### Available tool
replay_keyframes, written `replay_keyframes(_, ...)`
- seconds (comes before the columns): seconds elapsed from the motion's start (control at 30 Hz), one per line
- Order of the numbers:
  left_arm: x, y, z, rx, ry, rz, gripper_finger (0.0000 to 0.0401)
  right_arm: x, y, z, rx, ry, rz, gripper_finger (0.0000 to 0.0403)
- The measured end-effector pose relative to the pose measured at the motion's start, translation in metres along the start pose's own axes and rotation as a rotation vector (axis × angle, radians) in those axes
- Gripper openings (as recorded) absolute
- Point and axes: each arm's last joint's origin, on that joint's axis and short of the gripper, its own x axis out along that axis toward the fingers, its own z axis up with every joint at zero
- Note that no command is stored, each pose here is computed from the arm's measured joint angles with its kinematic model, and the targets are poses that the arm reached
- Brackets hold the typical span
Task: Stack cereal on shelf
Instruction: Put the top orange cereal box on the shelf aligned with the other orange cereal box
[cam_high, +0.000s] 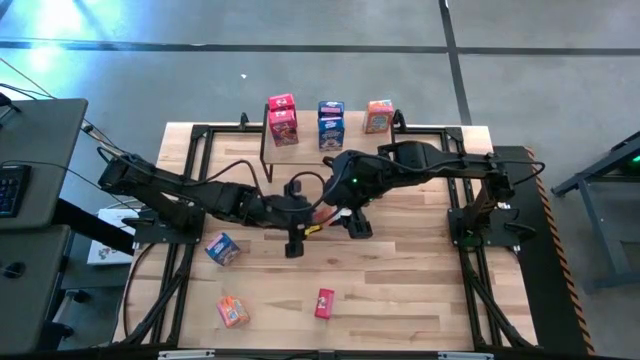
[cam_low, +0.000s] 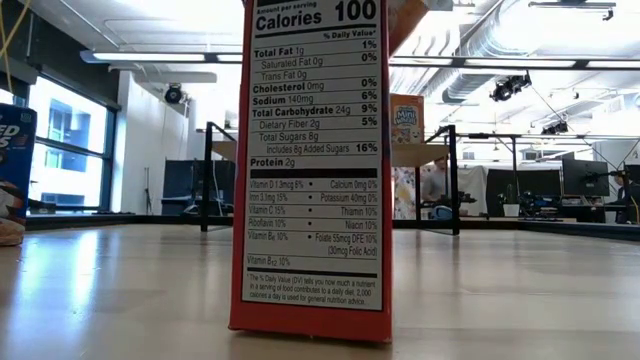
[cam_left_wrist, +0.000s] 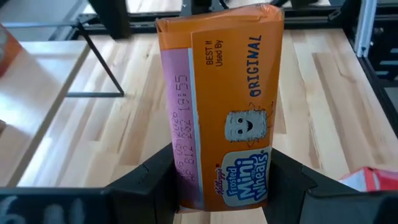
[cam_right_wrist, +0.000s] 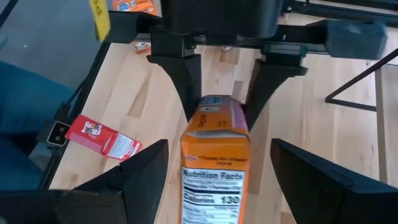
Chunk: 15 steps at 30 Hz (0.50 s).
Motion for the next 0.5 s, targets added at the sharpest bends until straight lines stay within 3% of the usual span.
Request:
replay_keyframes(0.3, -0.0002, -0.0001, 0.0059, 0.011, -0.06, 0.009, 0.0168, 0.0001, -0.0001, -0.0008, 0.004, 0.009, -0.006, 0.0275)
replay_keyframes(0.5, 0.0, 0.0007, 0.0086, 0.003, -0.085, 0.01, 0.0168, 0.0002, -0.0001, -0.0017, 0.021, 0.018, -0.007, 0.0251)
